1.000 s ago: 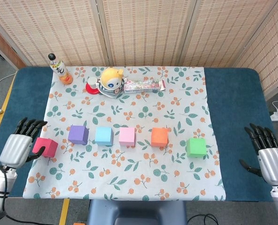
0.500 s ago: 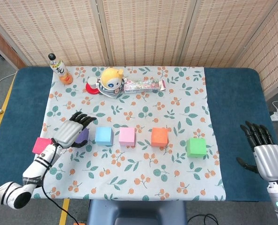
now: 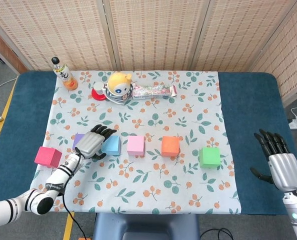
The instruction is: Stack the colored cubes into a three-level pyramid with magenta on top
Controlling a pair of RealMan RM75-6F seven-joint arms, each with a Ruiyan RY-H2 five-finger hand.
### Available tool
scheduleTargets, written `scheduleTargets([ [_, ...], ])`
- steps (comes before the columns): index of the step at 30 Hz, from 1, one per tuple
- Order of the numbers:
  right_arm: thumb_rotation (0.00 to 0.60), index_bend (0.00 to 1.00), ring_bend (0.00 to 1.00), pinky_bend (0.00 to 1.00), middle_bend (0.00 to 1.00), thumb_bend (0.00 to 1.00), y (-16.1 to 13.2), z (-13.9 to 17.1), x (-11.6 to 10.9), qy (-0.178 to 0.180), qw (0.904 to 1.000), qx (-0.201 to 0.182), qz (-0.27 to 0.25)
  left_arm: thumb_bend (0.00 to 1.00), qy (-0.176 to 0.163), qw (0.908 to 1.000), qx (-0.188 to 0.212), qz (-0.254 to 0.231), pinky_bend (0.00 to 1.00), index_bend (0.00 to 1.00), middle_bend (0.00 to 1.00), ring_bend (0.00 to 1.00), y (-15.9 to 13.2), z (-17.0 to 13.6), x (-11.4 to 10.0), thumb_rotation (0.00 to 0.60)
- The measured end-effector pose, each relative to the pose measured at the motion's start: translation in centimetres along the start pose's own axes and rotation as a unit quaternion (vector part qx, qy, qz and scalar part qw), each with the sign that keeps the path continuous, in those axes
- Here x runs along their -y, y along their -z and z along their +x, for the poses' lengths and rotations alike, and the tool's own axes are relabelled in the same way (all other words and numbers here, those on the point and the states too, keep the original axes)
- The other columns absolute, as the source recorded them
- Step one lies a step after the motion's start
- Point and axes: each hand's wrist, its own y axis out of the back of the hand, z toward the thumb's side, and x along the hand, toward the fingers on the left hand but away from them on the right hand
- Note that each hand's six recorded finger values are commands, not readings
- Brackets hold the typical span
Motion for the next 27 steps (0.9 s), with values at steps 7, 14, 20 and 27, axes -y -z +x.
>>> scheduleTargets([
  [7,0.600,0.00,0.00,0.00,0.00,0.07,0.1,0.2,-0.1,0.001,1.0000,0.002,0.001,0.33,0.007,1.0000,0.003,0.002,0.04,0.09,0.12,0.06,-0.9,1.2,1.1,0.600],
  [14,0.600,0.00,0.00,0.00,0.00,0.07,0.4,0.4,0.0,0.000,1.0000,0.006,-0.002,0.33,-0.003,0.9997,-0.004,0.024,0.04,0.11,0.18,0.11,-1.0,1.9,1.5,0.600],
  [20,0.600,0.00,0.00,0.00,0.00,0.07,0.6,0.5,-0.2,0.002,1.0000,0.008,-0.002,0.33,-0.008,0.9995,-0.009,0.028,0.04,0.13,0.30,0.18,-1.0,2.4,1.8,0.600],
  [27,0.600,0.00,0.00,0.00,0.00,0.07,0.8,0.6,-0.1,0.002,0.9999,0.011,-0.003,0.33,-0.010,0.9995,-0.004,0.029,0.04,0.13,0.33,0.20,-1.3,2.7,1.7,0.600],
])
